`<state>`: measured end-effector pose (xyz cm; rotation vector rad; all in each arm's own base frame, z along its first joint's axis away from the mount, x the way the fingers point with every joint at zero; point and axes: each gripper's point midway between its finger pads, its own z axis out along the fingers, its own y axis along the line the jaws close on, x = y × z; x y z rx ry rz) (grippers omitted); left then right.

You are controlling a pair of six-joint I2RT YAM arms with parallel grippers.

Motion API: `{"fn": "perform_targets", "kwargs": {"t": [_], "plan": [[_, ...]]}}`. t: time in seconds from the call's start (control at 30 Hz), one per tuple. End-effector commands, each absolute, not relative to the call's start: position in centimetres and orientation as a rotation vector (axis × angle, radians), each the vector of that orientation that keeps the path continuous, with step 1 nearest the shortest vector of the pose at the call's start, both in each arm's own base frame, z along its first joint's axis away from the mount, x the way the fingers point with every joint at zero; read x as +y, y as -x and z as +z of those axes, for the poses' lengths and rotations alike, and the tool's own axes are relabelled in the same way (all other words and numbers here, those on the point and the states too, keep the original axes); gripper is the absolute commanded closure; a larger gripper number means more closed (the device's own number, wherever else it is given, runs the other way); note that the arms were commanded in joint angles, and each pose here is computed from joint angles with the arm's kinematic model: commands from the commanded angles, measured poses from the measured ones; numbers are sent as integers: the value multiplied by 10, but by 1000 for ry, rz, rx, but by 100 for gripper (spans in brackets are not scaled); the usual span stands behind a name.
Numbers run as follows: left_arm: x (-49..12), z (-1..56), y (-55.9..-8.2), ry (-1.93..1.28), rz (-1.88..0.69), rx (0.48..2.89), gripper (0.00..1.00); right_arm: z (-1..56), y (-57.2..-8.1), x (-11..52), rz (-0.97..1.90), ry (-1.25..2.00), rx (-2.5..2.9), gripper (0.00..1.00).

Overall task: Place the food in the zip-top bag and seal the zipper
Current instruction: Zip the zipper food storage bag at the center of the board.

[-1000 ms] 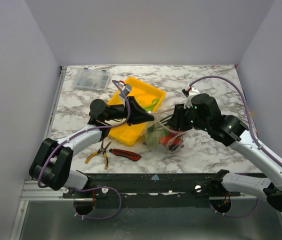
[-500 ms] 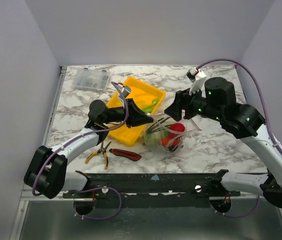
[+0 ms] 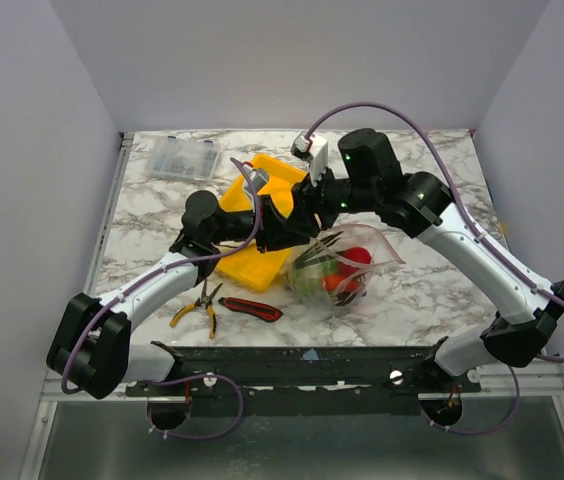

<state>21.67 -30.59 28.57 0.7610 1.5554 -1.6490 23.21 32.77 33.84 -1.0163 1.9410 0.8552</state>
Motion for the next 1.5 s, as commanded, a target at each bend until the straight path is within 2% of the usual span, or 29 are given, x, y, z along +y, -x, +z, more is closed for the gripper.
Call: {"fn": "perform_targets", "kwargs": {"t": [0.0, 0.13, 0.33, 0.5, 0.77, 0.9, 0.97, 1.13, 1.3, 1.4, 1.47], "plan": [[-306, 304, -218, -773, -1614, 1498, 100, 346, -222, 331, 824, 1144, 1860, 50], [-307, 303, -218, -772, -1617, 1499, 100, 334, -227, 323, 747, 1140, 1890, 57], [-307, 302, -217, -775, -1628, 1496, 100, 322, -232, 312, 661, 1134, 1926, 59], [-307, 300, -218, -772, -1630, 1502, 100, 320, -231, 308, 644, 1136, 1927, 66], [-307, 299, -218, -767, -1633, 1506, 100, 321, -226, 304, 655, 1140, 1924, 90], [-307, 301, -216, -757, -1644, 1493, 100, 317, -224, 300, 646, 1135, 1932, 95], [-306, 301, -217, -747, -1646, 1498, 100, 316, -224, 299, 645, 1132, 1932, 95], [-306, 304, -215, -751, -1657, 1489, 100, 313, -223, 302, 662, 1140, 1930, 81], [-306, 304, -213, -760, -1663, 1483, 100, 312, -224, 305, 668, 1146, 1928, 78], [-306, 303, -213, -761, -1662, 1480, 100, 316, -225, 304, 663, 1141, 1911, 93], [-305, 302, -214, -754, -1660, 1485, 100, 322, -223, 302, 668, 1127, 1889, 99]]}}
